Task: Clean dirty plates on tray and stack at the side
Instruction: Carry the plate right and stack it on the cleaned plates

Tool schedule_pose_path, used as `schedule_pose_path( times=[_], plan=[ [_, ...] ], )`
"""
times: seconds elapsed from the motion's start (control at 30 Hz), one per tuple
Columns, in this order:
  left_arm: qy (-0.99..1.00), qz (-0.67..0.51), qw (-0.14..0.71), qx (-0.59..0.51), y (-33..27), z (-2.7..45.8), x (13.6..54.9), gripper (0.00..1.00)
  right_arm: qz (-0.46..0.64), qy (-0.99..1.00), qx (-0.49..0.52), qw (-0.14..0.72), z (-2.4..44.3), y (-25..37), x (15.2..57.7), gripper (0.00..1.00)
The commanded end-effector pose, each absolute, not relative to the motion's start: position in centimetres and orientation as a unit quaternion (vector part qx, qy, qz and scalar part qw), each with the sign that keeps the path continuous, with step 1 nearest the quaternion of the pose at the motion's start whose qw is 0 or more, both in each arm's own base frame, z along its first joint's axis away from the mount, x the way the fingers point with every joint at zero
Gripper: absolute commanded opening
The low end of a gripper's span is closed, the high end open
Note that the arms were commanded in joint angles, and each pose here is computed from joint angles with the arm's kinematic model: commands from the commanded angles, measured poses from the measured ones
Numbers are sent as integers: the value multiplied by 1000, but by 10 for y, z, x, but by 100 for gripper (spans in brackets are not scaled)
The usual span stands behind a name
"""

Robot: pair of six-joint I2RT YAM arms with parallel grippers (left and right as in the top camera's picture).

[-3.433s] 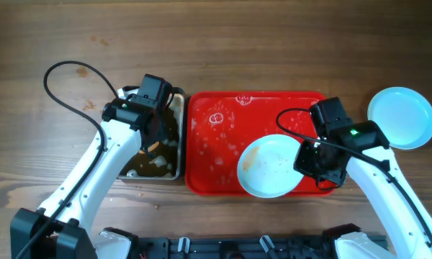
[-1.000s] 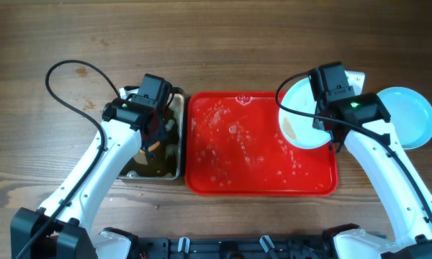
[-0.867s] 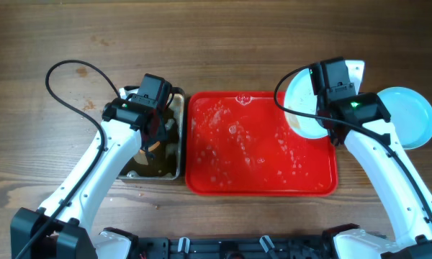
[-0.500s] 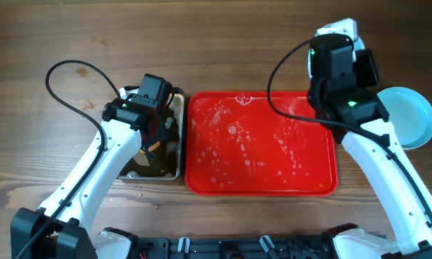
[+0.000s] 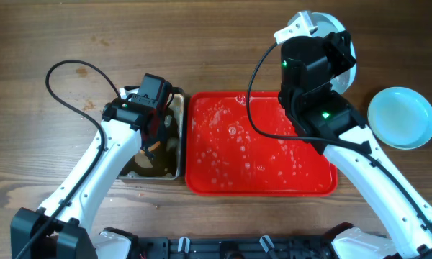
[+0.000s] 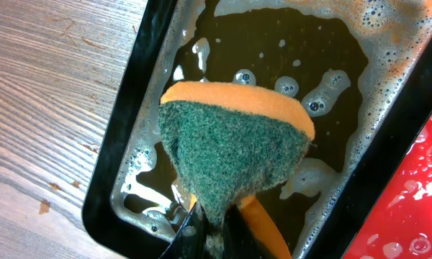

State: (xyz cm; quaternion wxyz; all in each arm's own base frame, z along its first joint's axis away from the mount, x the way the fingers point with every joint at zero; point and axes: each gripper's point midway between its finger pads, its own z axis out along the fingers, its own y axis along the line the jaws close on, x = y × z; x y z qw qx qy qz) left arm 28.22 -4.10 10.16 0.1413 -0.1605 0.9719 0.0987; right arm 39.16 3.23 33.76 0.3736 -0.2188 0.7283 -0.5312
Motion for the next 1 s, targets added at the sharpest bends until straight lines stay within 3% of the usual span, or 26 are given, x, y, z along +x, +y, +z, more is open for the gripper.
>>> schedule_pose_path(
  times=[0.0, 0.27, 0.37, 0.5, 0.67, 0.77, 0.97],
  plan=[
    [973, 101, 134, -158, -40, 98, 281, 4, -540, 723, -208, 376, 350, 30, 389, 5],
    [973, 101, 134, -158, -40, 98, 281, 4, -540, 722, -205, 382, 353, 31, 390, 5],
    [973, 101, 134, -158, -40, 98, 281, 4, -509, 737, -156, 415, 349, 31, 390, 4],
    [973, 100, 135, -158, -40, 98, 281, 4, -274, 846, -116, 443, 268, 69, 390, 4],
    [973, 100, 135, -158, -40, 98, 281, 4, -13, 926, 84, 367, 197, 83, 392, 4],
    [973, 100, 135, -158, -40, 98, 281, 4, 31, 937, 164, 307, 164, 55, 397, 4],
    [973, 100, 135, -158, -40, 98, 281, 4, 67, 919, 309, 236, 129, -74, 387, 4]
  ],
)
